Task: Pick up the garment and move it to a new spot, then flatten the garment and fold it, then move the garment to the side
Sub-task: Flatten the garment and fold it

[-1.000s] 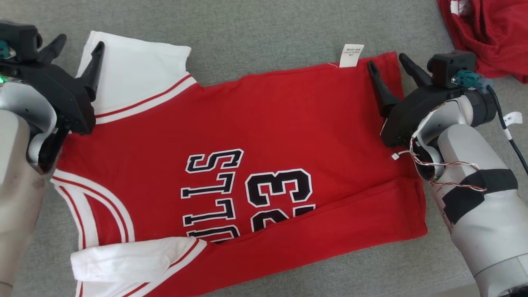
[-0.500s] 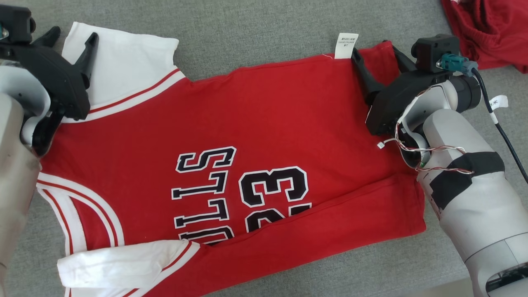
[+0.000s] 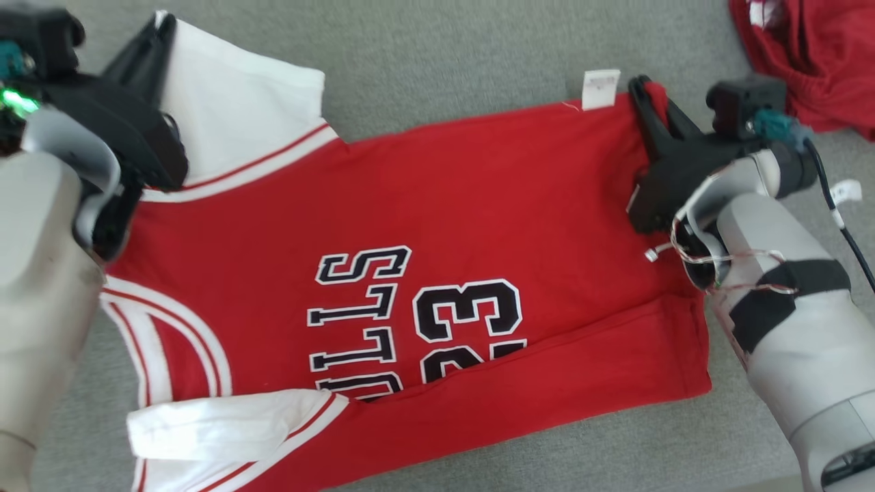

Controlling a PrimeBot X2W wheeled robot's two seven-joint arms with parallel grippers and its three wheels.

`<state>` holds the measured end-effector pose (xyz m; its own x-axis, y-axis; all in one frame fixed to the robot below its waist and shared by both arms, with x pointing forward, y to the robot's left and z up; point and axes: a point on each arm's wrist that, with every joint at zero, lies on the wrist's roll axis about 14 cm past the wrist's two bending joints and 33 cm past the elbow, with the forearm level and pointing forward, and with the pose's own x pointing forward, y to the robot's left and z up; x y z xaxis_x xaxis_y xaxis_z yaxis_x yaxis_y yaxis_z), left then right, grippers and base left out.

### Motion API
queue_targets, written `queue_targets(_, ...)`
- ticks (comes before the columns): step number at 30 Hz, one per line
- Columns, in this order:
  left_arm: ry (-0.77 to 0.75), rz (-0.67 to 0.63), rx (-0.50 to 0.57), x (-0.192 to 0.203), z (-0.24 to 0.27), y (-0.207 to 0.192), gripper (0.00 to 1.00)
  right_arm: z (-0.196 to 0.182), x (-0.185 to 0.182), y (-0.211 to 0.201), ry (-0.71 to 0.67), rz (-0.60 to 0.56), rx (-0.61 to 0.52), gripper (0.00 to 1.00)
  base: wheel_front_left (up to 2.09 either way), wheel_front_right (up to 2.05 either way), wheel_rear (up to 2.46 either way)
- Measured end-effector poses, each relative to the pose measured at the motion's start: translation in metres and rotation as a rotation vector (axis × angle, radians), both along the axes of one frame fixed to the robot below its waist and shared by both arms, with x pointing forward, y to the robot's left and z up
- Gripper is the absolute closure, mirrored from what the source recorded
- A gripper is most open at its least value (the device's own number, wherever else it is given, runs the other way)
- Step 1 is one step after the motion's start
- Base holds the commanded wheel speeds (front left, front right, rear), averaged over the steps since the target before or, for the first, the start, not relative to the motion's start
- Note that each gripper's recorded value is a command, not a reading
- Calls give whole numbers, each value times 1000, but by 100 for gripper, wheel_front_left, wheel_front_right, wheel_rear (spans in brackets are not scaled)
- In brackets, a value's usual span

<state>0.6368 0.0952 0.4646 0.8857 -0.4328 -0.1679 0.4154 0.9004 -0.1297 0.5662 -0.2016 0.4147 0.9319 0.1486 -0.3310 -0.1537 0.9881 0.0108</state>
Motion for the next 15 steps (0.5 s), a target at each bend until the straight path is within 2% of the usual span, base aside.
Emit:
queue_targets(8, -114, -27, -105, -40, 45, 2, 100, 16, -16, 4, -60, 23, 7, 100, 0, 0, 0)
queue_targets(15, -160, 12, -176, -82, 64, 20, 100, 27, -28, 12, -100, 51, 25, 100, 0, 0, 0)
